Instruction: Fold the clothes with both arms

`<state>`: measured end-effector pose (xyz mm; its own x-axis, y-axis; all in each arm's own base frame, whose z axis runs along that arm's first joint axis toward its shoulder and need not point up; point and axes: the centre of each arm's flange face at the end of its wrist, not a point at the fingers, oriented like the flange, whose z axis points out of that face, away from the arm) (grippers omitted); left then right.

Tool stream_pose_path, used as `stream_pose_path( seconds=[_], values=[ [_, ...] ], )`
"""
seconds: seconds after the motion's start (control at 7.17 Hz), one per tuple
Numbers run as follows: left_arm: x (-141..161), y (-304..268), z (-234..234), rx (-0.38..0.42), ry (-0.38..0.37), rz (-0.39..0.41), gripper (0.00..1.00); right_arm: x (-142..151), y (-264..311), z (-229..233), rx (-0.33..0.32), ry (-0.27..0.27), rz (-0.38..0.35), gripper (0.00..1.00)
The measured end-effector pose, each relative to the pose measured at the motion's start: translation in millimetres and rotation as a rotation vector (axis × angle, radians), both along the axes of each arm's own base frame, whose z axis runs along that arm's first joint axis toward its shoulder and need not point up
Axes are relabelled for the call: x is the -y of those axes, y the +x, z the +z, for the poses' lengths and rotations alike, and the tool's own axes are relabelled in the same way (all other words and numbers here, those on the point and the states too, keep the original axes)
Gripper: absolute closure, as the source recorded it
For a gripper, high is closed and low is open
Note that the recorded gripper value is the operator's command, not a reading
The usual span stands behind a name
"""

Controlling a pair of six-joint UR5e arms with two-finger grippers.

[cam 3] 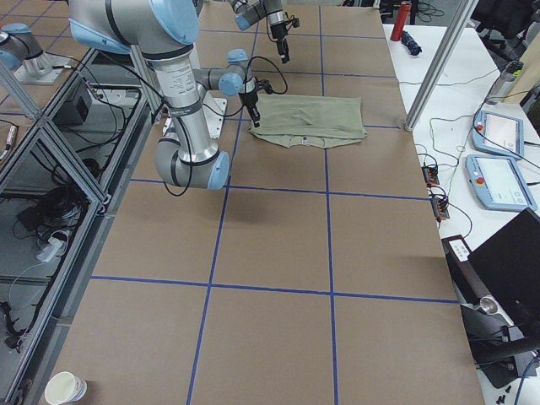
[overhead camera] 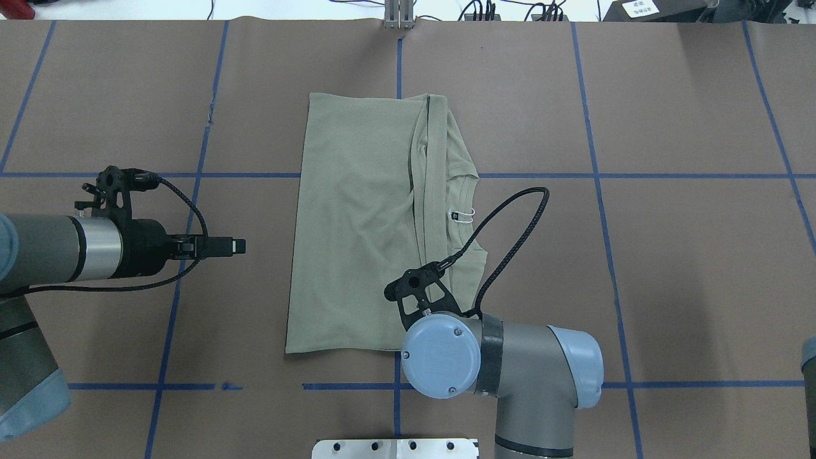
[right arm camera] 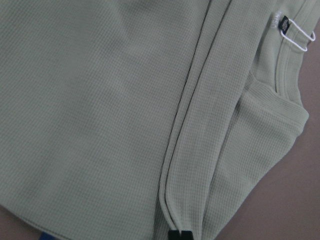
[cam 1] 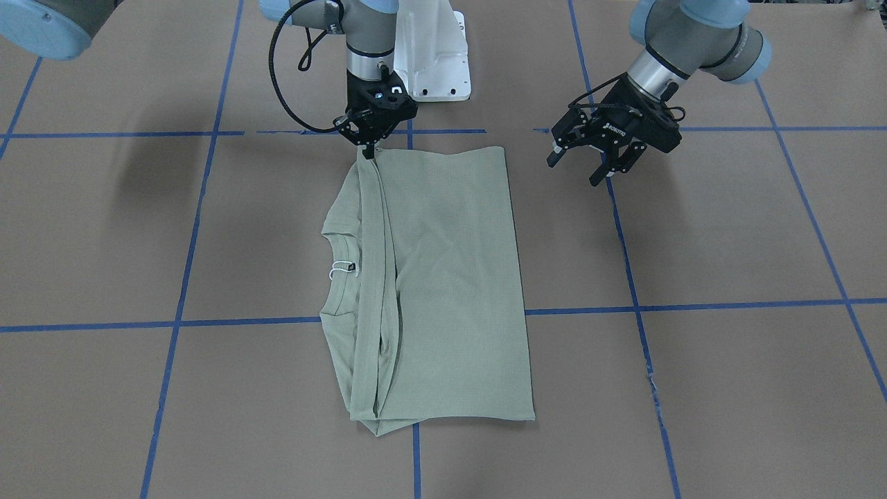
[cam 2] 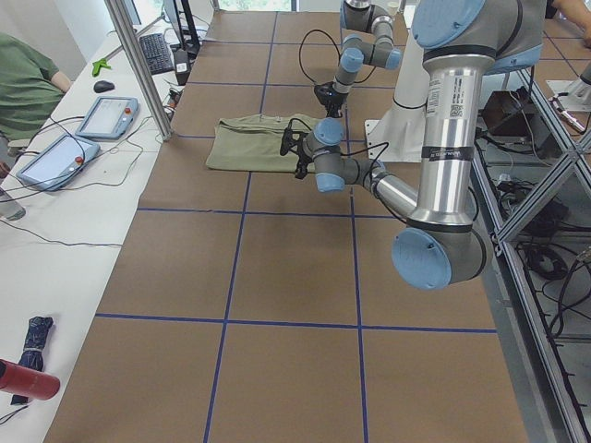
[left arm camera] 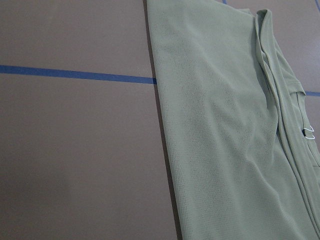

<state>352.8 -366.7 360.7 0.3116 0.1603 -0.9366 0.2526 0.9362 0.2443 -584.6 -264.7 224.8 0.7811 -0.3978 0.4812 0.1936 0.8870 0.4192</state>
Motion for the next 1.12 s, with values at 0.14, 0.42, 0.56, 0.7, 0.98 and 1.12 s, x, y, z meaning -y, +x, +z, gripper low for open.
stream_pose_path(
  seconds=[0.14,0.42,0.56,0.7,0.98,1.12],
  values=[
    [-0.4,-0.1,-0.8,-0.002,0.001,0.001,0.00,3.7,9.6,6.3,0.001,-0.011,0.022,1.00],
    [-0.7,0.0,-1.5,-0.002,0.004,0.001,0.00,-3.1,36.8,37.4,0.005,-0.097,0.110,1.00],
    [-0.6,0.3,-1.9,-0.002,0.005,0.002,0.00,-13.6,42.7,49.6,0.019,-0.176,0.191,0.39],
    [-0.5,0.5,-2.2,-0.002,0.006,0.003,0.00,-26.9,41.8,55.2,0.033,-0.236,0.250,0.00],
    [-0.5,0.7,-2.5,-0.002,0.008,0.003,0.00,-53.3,29.8,59.4,0.049,-0.278,0.314,0.00],
    [-0.7,0.6,-2.8,-0.003,0.007,0.004,0.00,-54.4,28.3,56.3,0.081,-0.283,0.332,0.00]
  ],
)
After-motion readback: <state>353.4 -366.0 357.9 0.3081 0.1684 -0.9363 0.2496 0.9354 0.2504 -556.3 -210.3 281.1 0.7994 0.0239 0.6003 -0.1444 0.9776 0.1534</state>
